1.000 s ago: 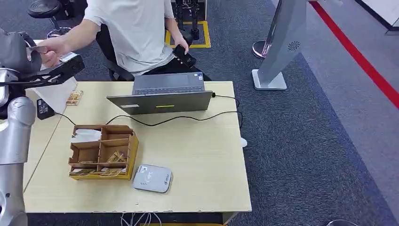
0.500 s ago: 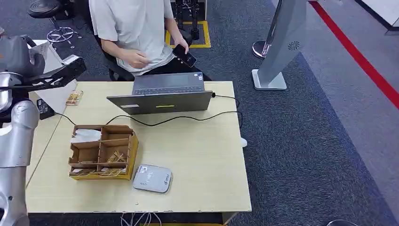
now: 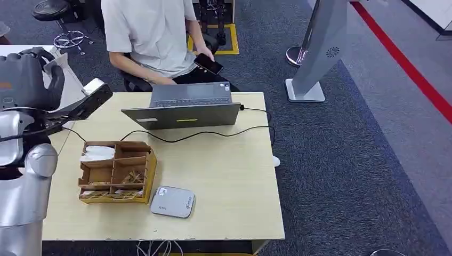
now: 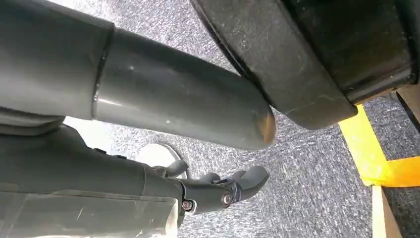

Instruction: Pass the card to the sensor for recognition and then transmit it.

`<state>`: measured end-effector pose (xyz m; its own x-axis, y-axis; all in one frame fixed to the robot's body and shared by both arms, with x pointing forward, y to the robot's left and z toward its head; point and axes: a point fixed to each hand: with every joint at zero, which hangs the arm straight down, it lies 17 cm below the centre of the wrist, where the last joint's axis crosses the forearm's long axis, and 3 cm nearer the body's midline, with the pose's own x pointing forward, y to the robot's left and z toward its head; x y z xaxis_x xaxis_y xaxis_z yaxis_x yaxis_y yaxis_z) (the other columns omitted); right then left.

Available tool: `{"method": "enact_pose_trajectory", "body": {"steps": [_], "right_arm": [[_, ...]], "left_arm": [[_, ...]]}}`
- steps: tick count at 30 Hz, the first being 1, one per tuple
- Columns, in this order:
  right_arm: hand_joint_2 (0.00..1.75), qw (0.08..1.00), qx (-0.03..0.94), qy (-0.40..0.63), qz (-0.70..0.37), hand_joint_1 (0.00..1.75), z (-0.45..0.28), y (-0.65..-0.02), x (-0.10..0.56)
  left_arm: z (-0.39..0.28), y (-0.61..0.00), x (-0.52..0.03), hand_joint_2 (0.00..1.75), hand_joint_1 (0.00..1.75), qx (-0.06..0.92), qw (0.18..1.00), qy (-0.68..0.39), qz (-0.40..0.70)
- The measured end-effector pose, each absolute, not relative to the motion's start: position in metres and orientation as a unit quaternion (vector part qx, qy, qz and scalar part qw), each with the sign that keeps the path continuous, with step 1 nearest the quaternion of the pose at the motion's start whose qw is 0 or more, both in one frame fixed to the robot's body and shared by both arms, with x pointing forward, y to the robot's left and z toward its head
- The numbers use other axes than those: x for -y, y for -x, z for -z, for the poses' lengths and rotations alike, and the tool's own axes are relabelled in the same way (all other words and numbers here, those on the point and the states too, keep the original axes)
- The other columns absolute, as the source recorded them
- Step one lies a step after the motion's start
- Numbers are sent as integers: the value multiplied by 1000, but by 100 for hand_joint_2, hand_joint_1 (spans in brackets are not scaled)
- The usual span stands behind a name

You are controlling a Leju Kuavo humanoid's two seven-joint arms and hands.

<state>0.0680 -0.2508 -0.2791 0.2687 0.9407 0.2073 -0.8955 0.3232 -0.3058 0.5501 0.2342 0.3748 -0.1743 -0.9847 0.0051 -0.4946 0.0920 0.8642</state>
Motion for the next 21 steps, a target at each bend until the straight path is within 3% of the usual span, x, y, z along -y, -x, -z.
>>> {"method": "enact_pose_trajectory", "body": {"steps": [9, 21], "right_arm": [[0, 811, 174, 73, -554, 0, 280, -65, 255], [0, 817, 174, 76, -544, 0, 280, -65, 255]], "left_arm": [[-365, -434, -128, 175, 175, 767, 193, -483, 375], [-283, -374, -42, 175, 175, 785, 198, -357, 467]]}}
